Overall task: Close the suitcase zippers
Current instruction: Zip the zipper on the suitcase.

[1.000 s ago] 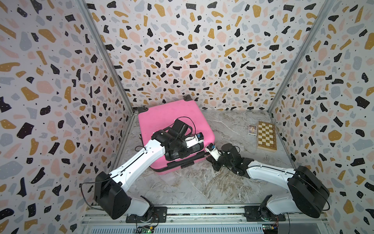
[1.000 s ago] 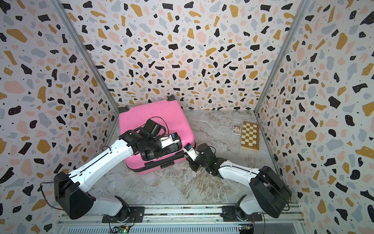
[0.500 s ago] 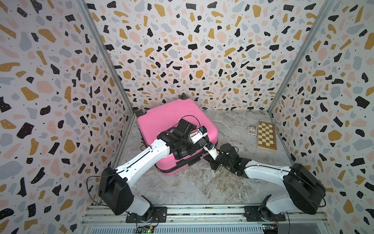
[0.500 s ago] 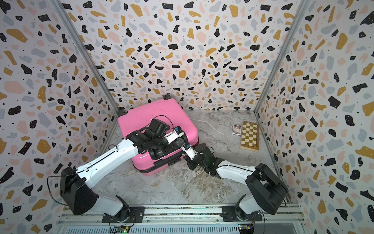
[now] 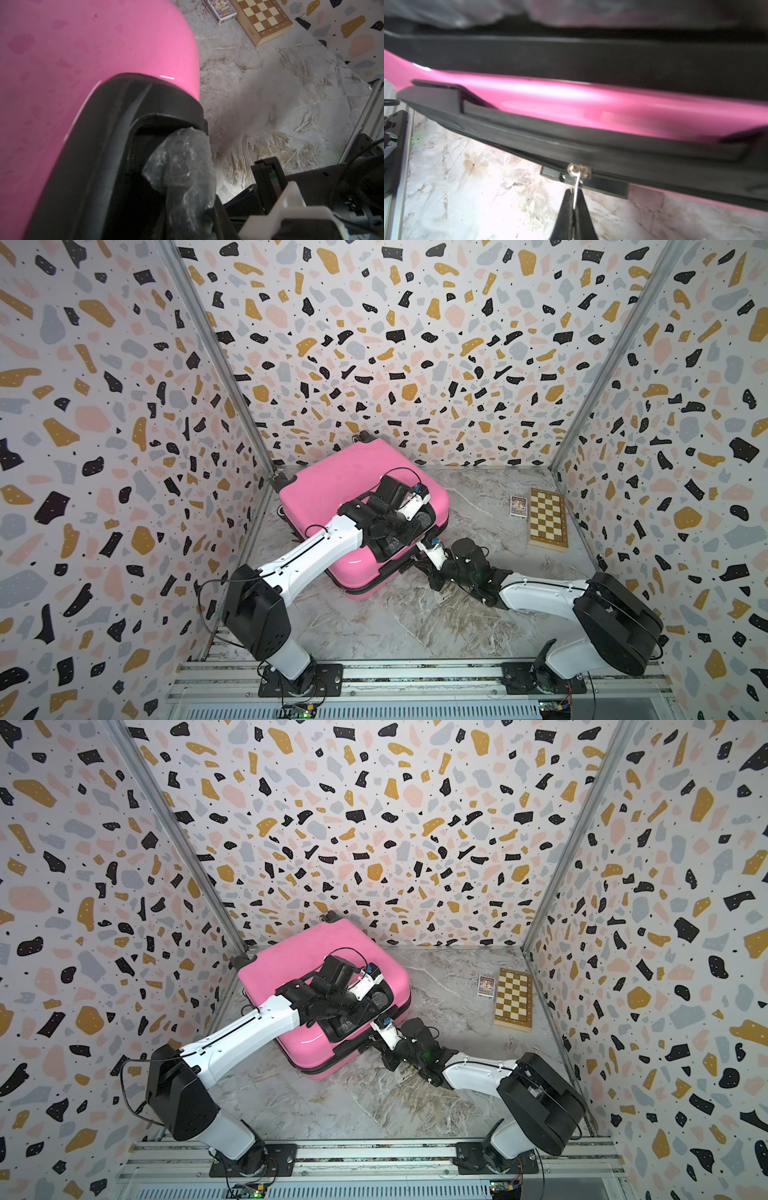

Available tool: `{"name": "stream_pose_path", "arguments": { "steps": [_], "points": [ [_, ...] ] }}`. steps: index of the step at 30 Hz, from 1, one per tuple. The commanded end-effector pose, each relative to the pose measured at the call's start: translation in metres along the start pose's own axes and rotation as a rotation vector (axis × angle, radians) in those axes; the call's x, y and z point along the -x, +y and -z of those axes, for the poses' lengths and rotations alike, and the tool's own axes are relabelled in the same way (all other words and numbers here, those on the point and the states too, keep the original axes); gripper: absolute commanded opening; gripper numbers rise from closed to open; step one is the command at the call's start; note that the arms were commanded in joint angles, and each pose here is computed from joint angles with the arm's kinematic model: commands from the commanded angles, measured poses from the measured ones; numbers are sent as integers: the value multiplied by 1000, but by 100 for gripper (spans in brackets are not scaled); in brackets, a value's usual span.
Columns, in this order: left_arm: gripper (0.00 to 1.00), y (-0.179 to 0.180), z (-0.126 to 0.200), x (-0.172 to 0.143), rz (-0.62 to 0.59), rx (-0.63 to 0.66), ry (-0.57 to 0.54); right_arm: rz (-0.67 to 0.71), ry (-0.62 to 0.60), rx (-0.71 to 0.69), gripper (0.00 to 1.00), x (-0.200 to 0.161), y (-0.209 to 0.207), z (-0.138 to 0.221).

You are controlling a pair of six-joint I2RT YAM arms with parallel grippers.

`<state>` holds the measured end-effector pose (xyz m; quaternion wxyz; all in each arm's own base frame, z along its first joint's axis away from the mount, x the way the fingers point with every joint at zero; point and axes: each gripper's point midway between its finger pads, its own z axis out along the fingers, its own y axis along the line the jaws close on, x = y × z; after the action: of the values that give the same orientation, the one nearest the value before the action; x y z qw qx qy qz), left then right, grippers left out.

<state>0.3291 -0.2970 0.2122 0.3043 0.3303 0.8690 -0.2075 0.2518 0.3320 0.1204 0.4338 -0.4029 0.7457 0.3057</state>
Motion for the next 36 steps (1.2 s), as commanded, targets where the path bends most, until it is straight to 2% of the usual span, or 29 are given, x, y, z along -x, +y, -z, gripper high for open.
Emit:
{"name": "stream_pose_path", "arguments": {
  "steps": [1, 7, 17, 36],
  "points": [
    [0, 26, -8, 43, 230, 66, -152, 121, -129, 173, 0, 42, 46, 2],
    [0, 40, -13, 54, 337, 127, -187, 202, -95, 213, 0, 40, 65, -4],
    [0, 56, -23, 79, 382, 192, -239, 305, -63, 404, 0, 31, 120, 1],
    [0, 63, -54, 131, 413, 170, -300, 319, -51, 440, 0, 34, 150, -18]
  ]
}}
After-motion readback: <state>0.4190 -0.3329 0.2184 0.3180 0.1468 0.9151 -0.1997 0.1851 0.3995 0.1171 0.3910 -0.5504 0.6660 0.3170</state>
